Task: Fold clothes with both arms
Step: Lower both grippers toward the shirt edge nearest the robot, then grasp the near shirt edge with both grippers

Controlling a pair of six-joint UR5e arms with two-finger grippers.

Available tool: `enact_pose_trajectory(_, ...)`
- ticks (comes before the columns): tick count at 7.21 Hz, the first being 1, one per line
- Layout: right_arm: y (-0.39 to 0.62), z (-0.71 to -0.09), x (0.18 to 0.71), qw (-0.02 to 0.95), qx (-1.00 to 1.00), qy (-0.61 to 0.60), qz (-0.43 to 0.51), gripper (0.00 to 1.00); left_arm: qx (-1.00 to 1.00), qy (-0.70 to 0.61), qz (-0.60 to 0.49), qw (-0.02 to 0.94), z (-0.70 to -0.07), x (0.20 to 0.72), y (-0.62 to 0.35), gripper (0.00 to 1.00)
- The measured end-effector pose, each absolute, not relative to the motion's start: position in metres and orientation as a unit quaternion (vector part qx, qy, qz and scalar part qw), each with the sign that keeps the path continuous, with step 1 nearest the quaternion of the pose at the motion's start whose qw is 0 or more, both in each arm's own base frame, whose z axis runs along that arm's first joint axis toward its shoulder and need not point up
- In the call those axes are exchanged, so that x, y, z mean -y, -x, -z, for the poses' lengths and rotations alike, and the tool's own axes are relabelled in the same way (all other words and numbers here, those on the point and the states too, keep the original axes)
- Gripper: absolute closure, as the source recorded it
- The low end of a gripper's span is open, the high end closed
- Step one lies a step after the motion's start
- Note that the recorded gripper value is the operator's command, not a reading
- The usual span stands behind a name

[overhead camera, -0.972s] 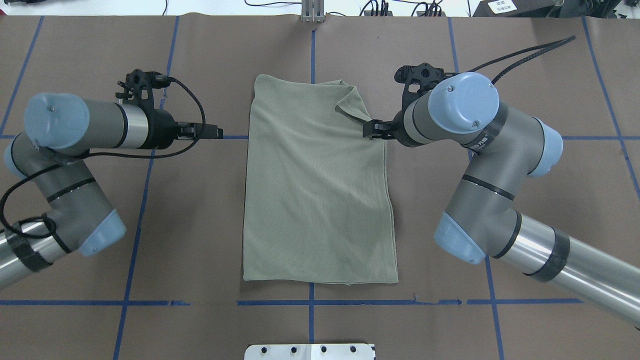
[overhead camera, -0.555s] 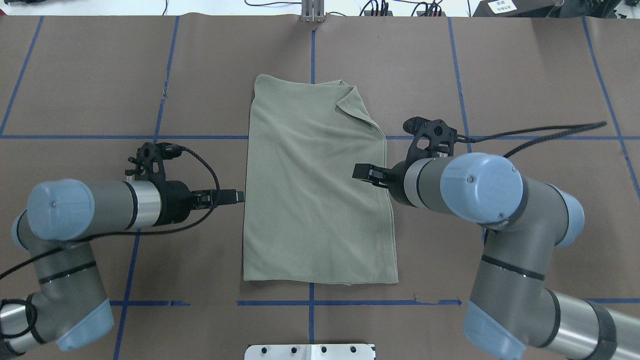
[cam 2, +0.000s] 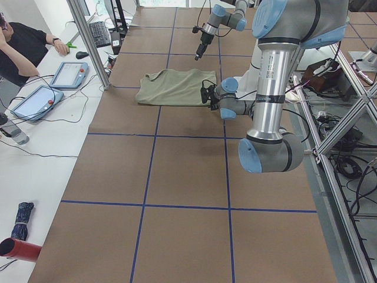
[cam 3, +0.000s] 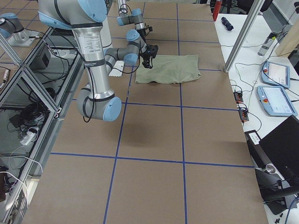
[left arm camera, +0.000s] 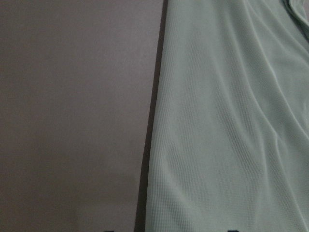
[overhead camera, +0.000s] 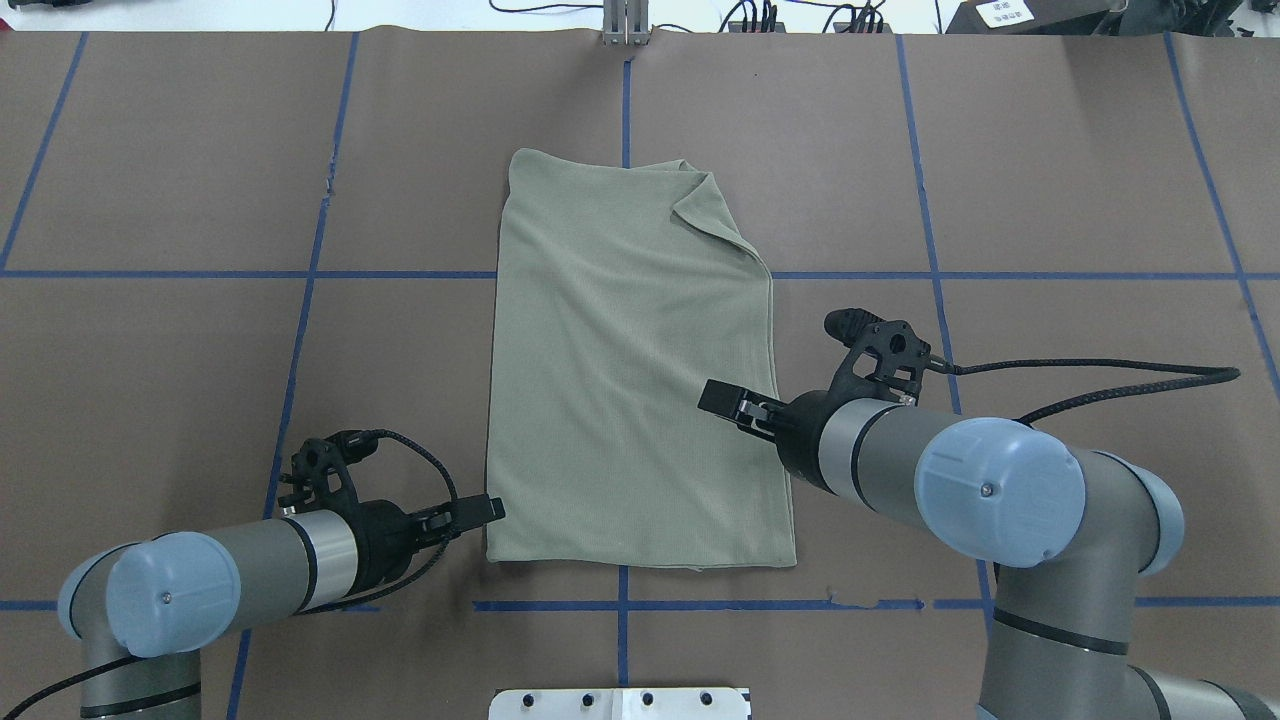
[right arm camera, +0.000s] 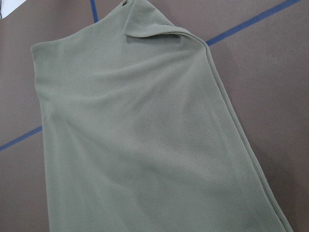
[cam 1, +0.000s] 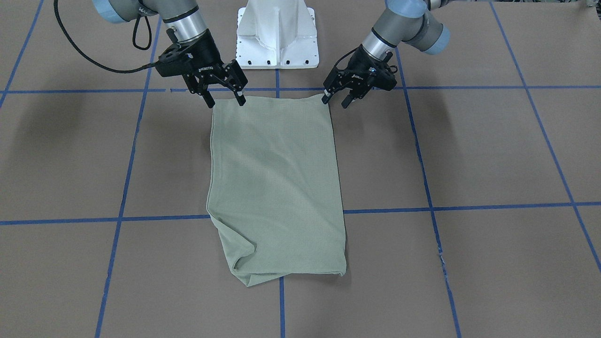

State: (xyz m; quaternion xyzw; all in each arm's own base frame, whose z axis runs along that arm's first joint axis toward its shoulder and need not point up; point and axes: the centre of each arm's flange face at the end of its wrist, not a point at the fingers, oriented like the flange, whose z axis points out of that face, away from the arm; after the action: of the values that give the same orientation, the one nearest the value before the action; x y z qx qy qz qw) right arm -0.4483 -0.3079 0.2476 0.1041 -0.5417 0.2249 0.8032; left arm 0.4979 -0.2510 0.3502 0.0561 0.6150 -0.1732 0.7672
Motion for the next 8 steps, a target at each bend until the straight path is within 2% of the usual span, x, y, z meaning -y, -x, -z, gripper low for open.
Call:
enact_pose_trajectory(6, 0.454, -0.255, 0.297, 0.798, 0.546, -0.116, -0.228, 0.0, -0.62, -0.019, 0.197, 0.759, -0.335, 0.225, -0.522, 0.28)
enact_pose_trajectory(8, 0.455, -0.255, 0.296, 0.797, 0.546, -0.117, -0.228, 0.0, -0.621, -0.017, 0.203, 0.757, -0.332, 0.223, -0.527, 0.28)
